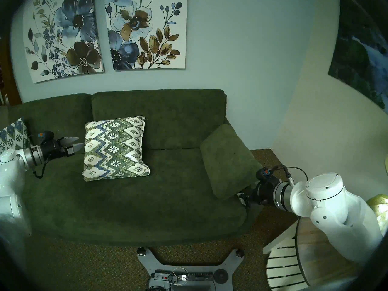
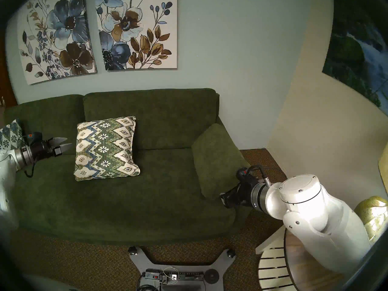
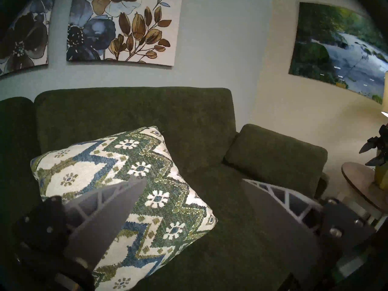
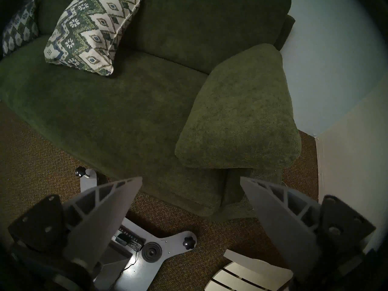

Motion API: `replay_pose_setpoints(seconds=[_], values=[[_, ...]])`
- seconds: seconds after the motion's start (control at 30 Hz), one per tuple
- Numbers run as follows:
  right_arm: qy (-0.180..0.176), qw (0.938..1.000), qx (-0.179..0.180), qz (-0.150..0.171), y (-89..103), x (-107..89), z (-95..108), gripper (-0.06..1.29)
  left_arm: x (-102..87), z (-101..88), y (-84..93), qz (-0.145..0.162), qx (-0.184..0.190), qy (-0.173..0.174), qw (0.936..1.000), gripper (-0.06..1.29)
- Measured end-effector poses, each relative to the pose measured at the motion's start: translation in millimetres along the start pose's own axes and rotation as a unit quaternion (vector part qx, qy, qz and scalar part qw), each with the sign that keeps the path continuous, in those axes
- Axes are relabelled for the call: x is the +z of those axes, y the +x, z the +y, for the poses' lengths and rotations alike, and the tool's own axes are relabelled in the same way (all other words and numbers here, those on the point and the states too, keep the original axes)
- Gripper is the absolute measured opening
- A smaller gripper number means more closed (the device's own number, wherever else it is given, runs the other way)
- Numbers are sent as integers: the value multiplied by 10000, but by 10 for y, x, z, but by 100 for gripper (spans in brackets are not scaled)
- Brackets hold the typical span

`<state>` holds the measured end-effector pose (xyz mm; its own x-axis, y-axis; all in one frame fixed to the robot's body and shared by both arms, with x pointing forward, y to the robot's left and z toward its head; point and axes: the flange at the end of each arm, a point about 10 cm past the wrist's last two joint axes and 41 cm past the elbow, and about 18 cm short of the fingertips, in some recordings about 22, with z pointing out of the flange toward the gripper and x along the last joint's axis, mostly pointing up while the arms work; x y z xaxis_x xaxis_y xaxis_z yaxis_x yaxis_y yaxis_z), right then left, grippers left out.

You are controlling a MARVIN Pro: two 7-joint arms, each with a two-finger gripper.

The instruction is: Fix throw pillow on sofa

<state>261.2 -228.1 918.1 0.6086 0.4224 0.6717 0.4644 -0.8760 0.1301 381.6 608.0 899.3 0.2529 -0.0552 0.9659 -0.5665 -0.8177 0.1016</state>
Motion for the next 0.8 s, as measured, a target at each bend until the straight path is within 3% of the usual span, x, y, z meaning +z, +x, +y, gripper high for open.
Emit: replay_pose_setpoints(seconds=[0.43, 0.8], values=[[0, 10000, 0, -2, -1, 1, 0, 122, 538, 415, -368, -177, 45, -765, 9969, 123], [0, 10000, 0, -3, -2, 1, 0, 122, 766, 796, -656, -249, 71, -1276, 9915, 123]])
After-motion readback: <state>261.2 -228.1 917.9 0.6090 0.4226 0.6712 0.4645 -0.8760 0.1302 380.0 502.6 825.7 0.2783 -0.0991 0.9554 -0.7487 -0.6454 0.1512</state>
